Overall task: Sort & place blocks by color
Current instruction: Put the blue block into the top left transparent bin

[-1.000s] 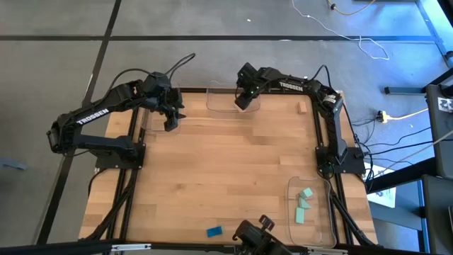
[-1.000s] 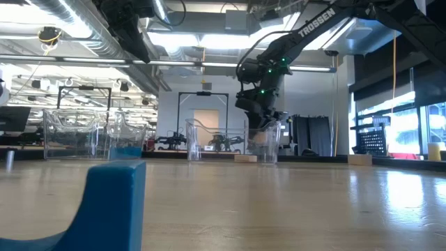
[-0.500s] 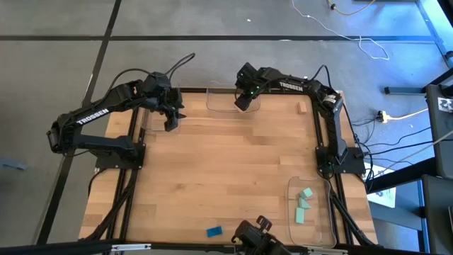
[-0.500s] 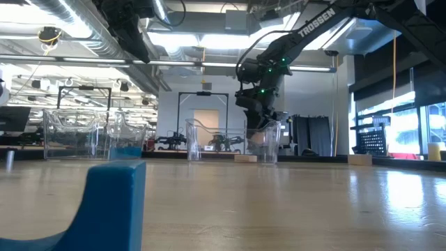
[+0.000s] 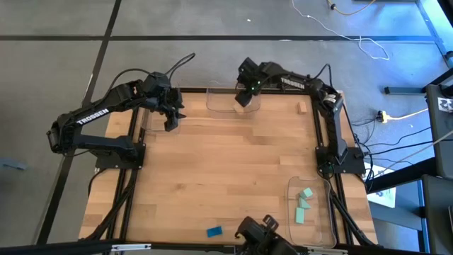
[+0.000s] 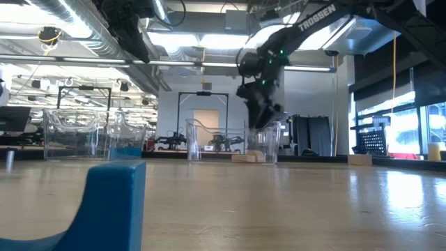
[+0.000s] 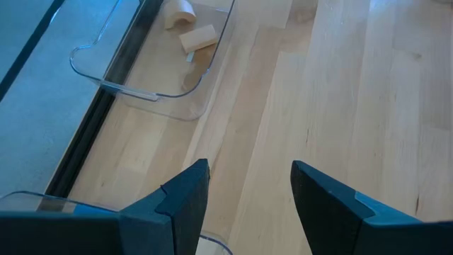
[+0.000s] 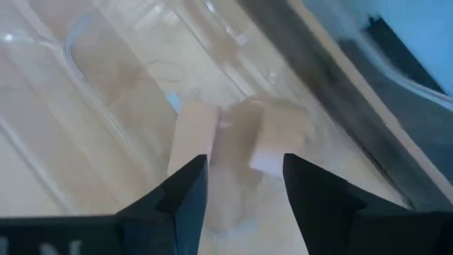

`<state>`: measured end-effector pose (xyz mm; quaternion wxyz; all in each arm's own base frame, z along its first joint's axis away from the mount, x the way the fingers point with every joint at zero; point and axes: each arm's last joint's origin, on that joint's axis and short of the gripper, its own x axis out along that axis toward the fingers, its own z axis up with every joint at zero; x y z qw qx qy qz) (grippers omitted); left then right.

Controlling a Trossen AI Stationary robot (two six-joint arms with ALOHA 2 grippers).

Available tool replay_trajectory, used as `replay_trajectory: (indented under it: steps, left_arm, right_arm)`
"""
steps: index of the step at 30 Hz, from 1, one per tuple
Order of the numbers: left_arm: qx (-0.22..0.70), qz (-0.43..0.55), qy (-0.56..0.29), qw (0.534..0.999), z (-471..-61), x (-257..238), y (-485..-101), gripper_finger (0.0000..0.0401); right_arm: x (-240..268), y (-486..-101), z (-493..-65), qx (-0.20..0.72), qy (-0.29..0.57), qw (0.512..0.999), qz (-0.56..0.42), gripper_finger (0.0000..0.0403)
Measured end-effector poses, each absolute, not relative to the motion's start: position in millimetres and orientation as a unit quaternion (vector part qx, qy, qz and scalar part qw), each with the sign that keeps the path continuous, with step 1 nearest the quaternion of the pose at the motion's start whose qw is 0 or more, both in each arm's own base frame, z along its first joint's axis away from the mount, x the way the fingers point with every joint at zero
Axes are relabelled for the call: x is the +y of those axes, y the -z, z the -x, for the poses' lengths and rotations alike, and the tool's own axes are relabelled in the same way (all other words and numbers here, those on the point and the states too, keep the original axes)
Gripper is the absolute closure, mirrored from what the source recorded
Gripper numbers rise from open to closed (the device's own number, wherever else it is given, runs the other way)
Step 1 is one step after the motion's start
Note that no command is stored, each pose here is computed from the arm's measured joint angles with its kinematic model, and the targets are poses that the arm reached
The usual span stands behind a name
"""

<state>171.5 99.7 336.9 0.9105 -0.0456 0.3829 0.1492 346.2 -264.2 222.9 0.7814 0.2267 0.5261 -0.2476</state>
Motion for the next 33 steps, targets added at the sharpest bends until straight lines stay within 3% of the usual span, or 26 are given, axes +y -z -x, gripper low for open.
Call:
replay_trajectory:
  steps: [4, 8, 14, 21, 33]
  left_arm:
    - [0.383, 0.047, -0.150, 0.910, -171.5, 99.7, -336.9, 0.0209]
    - [0.383, 0.047, -0.150, 0.910, -171.5, 99.7, -336.9, 0.0209]
    - [0.382, 0.048, -0.150, 0.910, -171.5, 99.7, -336.9, 0.0209]
    - [0.382, 0.048, -0.150, 0.910, -171.5, 99.7, -336.9, 0.0209]
    - [0.380, 0.059, -0.155, 0.910, -171.6, 99.8, -336.9, 0.0209]
  right_arm:
    - [-267.1, -257.7, -334.9, 0.541, 0.276, 0.744, -0.279, 0.0227]
    - [-269.9, -288.9, -319.3, 0.568, 0.317, 0.711, -0.266, 0.0231]
    - [-281.3, -305.3, -281.7, 0.616, 0.380, 0.627, -0.287, 0.0232]
    - [-308.7, -289.2, -244.0, 0.623, 0.403, 0.577, -0.341, 0.0232]
    - [-319.5, -221.7, -188.5, 0.674, 0.398, 0.446, -0.434, 0.0232]
